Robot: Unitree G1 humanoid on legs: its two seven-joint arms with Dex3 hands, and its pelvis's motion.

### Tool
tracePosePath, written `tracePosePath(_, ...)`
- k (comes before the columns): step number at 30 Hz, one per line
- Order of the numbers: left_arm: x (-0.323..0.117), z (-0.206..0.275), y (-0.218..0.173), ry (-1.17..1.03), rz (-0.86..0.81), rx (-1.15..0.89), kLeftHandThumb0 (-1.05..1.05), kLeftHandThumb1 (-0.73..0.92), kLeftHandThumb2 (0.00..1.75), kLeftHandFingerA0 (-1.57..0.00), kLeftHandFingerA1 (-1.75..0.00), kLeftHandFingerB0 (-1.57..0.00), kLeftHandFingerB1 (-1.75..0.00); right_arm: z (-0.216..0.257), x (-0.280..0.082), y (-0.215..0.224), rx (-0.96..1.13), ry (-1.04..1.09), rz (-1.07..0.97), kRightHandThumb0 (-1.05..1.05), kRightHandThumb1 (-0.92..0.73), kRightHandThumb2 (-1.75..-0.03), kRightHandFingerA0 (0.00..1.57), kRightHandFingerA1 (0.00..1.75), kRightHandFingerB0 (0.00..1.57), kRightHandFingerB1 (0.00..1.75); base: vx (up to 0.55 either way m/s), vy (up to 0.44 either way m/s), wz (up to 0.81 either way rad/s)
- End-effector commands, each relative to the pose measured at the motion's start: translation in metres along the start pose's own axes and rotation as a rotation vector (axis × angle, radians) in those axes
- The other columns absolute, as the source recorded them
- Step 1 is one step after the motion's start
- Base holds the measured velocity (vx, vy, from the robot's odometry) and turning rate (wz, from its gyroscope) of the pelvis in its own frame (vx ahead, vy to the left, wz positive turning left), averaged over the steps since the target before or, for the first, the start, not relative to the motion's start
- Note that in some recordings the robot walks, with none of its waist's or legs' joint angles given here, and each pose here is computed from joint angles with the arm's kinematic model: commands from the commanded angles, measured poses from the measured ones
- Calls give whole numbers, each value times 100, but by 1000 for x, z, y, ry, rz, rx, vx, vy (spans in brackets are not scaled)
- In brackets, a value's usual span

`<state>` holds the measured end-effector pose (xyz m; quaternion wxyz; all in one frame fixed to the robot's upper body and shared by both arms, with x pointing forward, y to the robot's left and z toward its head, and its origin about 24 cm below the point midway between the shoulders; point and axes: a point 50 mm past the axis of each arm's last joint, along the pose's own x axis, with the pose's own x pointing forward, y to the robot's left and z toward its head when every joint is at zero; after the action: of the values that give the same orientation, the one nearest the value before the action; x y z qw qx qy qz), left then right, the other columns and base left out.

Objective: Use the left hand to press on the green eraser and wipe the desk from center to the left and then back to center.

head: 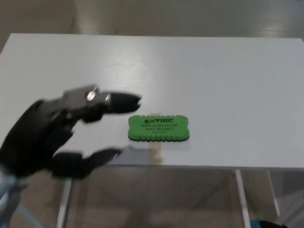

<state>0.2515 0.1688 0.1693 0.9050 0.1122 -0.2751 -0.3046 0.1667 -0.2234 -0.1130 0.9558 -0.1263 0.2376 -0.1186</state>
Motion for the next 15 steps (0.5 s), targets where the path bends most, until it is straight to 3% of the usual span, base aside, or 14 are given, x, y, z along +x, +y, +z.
tracePosePath(1, 46, -23, 3, 184, 14, 92, -34, 69, 61, -63, -41, -48, -35, 2, -3, 2, 17, -43, -13, -28, -58, -57, 72, 49, 60, 45, 0, 0, 0)
tracePosePath(7, 72, -31, -4, 221, -16, 80, -34, 74, 62, -62, -41, -48, -36, 2, -2, 2, 30, -36, -10, -27, -59, -57, 72, 49, 60, 45, 0, 0, 0)
tracePosePath(10, 89, -41, -10, 214, -33, 119, -27, 80, 64, -77, -46, -56, -38, 4, -1, 2, 33, -43, -9, -27, -58, -57, 74, 50, 60, 45, 0, 0, 0)
tracePosePath(15, 108, -48, -15, 220, -40, 129, -23, 82, 65, -82, -47, -64, -39, 5, -2, 3, 36, -54, -12, -27, -58, -57, 74, 50, 60, 45, 0, 0, 0)
